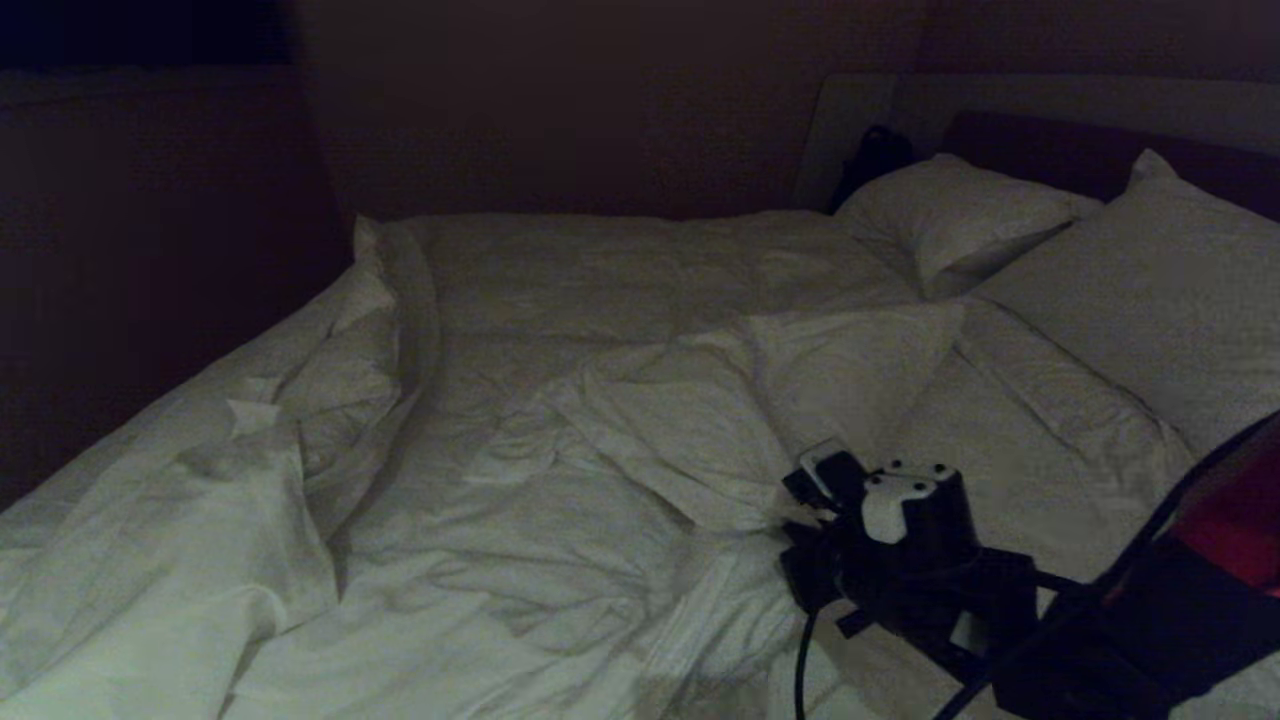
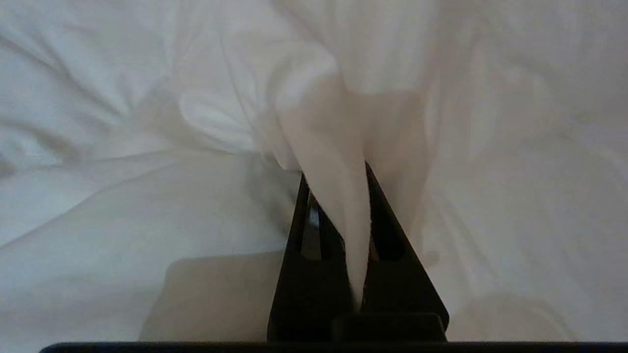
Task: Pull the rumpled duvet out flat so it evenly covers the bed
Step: Flatten the corners of the folded blanket
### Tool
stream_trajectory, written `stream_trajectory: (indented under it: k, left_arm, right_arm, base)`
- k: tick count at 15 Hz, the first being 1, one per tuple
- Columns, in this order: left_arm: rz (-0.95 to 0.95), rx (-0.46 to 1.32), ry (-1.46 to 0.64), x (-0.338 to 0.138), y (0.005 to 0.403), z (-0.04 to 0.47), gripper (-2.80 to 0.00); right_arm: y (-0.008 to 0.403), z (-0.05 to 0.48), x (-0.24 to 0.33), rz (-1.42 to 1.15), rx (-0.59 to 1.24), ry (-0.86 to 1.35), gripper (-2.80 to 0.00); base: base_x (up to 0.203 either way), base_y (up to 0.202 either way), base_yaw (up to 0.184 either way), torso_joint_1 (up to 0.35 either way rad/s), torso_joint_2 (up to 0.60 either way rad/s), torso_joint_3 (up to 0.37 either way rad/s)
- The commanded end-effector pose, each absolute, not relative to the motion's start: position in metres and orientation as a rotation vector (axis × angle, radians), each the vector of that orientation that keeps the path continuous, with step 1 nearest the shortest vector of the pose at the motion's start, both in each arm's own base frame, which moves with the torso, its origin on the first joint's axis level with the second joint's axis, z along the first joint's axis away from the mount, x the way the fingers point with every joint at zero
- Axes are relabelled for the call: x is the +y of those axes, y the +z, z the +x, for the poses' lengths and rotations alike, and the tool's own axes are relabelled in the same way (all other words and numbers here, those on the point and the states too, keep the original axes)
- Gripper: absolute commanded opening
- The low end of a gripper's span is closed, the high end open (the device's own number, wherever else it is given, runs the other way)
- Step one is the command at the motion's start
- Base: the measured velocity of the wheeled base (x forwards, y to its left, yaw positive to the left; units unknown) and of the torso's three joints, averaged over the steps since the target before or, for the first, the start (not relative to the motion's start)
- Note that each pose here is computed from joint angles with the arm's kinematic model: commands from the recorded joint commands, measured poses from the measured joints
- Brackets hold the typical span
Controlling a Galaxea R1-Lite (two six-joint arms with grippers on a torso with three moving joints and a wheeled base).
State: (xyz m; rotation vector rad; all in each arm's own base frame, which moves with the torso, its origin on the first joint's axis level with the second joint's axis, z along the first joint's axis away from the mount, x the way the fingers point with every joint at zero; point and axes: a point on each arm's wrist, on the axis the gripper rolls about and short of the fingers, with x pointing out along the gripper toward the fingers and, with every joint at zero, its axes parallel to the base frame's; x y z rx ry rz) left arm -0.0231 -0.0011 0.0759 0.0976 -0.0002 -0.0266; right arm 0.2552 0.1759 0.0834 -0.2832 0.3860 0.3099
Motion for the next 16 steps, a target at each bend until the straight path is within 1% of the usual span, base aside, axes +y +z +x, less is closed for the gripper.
stream_trajectory:
  k: [1,3,6,7,11,13,16]
  left_arm:
    - [0.098,0.000,-0.026,-0.001,0.076,-0.023,-2.80]
    - [0.098,0.000,-0.026,-0.001,0.076,-0.023,-2.80]
    - [0.098,0.000,-0.026,-0.001,0.076,-0.023,-2.80]
    - [0.098,0.000,-0.026,-0.001,0.076,-0.023,-2.80]
    - [0.098,0.000,-0.026,-0.001,0.076,-0.023,-2.80]
    - [0.098,0.000,-0.026,-0.001,0.076,-0.023,-2.80]
    - [0.098,0.000,-0.026,-0.001,0.076,-0.023,-2.80]
  right_arm:
    - [0.106,0.247,0.166,-0.201,0.227,0.295,-2.80]
    - [0.104,0.247,0.166,-0.202,0.231,0.295,-2.80]
    - [0.062,0.245,0.170,-0.253,0.353,0.312,-2.80]
    - [0.054,0.245,0.173,-0.251,0.357,0.319,0.00]
    - [0.035,0.237,0.188,-0.255,0.338,0.370,0.00]
    - [0.038,0.228,0.193,-0.257,0.329,0.402,0.00]
    - [0.054,0.216,0.200,-0.241,0.279,0.435,0.00]
  base:
    - [0.000,0.000,0.000,0.000,0.00,0.000]
    - [0.000,0.000,0.000,0.000,0.00,0.000]
    - [0.000,0.000,0.000,0.000,0.00,0.000]
    - [0.000,0.000,0.000,0.000,0.00,0.000]
    - [0.000,0.000,0.000,0.000,0.00,0.000]
    - [0.000,0.000,0.000,0.000,0.00,0.000]
    - [0.000,0.000,0.000,0.000,0.00,0.000]
